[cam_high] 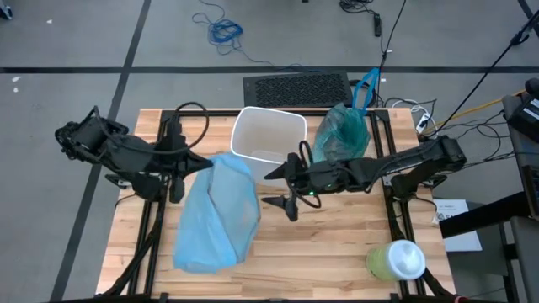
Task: Place trash/remove bag and relplace
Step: Insert a new trash bag into the trash bin
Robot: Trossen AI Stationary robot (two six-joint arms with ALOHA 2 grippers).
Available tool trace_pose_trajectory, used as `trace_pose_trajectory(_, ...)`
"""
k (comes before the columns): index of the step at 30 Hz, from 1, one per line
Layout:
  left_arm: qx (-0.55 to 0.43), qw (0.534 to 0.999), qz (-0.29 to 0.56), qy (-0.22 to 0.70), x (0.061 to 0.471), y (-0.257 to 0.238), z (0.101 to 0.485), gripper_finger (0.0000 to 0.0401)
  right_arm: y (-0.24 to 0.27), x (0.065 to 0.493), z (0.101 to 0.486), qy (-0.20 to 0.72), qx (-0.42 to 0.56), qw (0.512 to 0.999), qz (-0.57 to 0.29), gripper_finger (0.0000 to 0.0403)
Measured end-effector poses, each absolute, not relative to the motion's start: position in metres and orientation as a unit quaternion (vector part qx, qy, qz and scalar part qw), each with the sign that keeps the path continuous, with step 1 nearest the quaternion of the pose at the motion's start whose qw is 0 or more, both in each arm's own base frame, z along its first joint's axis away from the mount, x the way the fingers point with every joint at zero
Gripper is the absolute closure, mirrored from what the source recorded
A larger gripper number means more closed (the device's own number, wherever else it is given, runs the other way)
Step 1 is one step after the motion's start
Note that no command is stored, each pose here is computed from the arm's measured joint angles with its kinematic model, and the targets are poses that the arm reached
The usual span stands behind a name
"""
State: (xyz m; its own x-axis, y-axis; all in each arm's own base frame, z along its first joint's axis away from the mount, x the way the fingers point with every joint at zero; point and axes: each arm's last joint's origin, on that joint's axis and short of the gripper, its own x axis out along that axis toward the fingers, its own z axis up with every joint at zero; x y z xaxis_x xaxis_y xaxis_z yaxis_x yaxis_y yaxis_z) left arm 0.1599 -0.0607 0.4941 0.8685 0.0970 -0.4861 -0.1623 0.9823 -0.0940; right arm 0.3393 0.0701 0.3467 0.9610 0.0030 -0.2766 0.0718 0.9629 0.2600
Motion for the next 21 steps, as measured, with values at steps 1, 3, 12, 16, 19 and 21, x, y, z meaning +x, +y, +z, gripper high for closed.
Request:
trace_pose_trajectory(1, -0.062, 0.966, 0.067, 0.242, 0.16, -0.061, 0.496, 0.0401, 0.071, 0.343, 0.345, 0.131, 0.136, 0.982, -0.017, 0.0082)
trace_pose_trajectory(3, -0.058, 0.968, 0.068, 0.235, 0.159, -0.06, 0.498, 0.0401, 0.072, 0.35, 0.343, 0.116, 0.143, 0.983, -0.014, 0.0081)
trace_pose_trajectory(12, -0.029, 0.977, 0.056, 0.201, 0.159, -0.06, 0.508, 0.0401, 0.081, 0.377, 0.322, 0.08, 0.164, 0.983, -0.003, 0.0082)
trace_pose_trajectory(16, -0.021, 0.981, 0.051, 0.185, 0.16, -0.06, 0.512, 0.0401, 0.079, 0.384, 0.315, 0.072, 0.163, 0.984, -0.007, 0.0117)
trace_pose_trajectory(19, -0.016, 0.984, 0.046, 0.172, 0.161, -0.061, 0.514, 0.0401, 0.078, 0.387, 0.315, 0.06, 0.154, 0.986, -0.008, 0.0187)
trace_pose_trajectory(21, -0.011, 0.986, 0.035, 0.164, 0.162, -0.062, 0.516, 0.0401, 0.078, 0.387, 0.317, 0.047, 0.138, 0.989, -0.007, 0.0254)
